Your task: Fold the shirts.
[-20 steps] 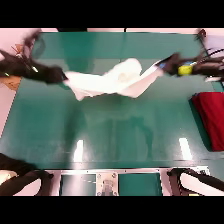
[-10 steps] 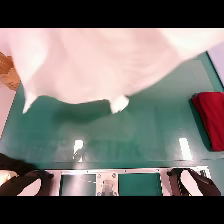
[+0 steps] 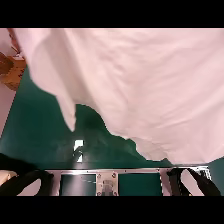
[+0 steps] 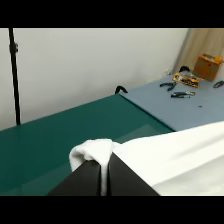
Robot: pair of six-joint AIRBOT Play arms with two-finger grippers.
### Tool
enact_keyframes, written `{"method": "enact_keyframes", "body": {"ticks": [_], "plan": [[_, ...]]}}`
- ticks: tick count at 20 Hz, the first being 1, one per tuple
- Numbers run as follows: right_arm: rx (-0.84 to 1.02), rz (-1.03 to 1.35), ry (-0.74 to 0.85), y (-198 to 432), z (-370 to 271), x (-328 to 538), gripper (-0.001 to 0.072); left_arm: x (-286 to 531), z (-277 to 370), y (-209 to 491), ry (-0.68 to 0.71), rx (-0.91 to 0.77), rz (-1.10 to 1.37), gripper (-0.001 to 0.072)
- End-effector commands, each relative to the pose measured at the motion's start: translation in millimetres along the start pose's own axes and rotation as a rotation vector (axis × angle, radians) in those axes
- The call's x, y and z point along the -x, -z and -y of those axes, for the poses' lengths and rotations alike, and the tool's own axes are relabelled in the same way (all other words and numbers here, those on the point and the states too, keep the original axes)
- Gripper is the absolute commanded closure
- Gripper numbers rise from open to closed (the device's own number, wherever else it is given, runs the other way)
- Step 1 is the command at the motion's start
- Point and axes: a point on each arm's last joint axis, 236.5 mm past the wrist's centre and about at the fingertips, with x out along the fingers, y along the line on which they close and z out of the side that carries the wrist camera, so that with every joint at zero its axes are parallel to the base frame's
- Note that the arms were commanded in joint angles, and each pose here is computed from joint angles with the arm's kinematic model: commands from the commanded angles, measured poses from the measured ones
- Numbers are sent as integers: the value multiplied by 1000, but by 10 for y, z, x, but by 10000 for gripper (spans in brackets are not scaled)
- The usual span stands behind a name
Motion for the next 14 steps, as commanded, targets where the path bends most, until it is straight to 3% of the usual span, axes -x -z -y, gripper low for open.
{"method": "enact_keyframes", "body": {"ticks": [1, 5, 9, 13, 14], "plan": [[-127, -157, 60, 665, 796, -471, 693, -630, -568, 704, -2, 137, -161, 685], [-325, -428, 109, 2279, 1751, -1055, 693, -1642, -1141, 2075, 29, 315, -423, 686], [-488, -679, 148, 4029, 2201, -1366, 693, -2385, -1491, 3483, 6, 448, -581, 685], [-600, -843, 158, 5056, 2287, -1428, 693, -2560, -1655, 3982, -29, 510, -615, 683], [-611, -856, 163, 5140, 2310, -1415, 661, -2538, -1689, 3962, -32, 513, -613, 575]]}}
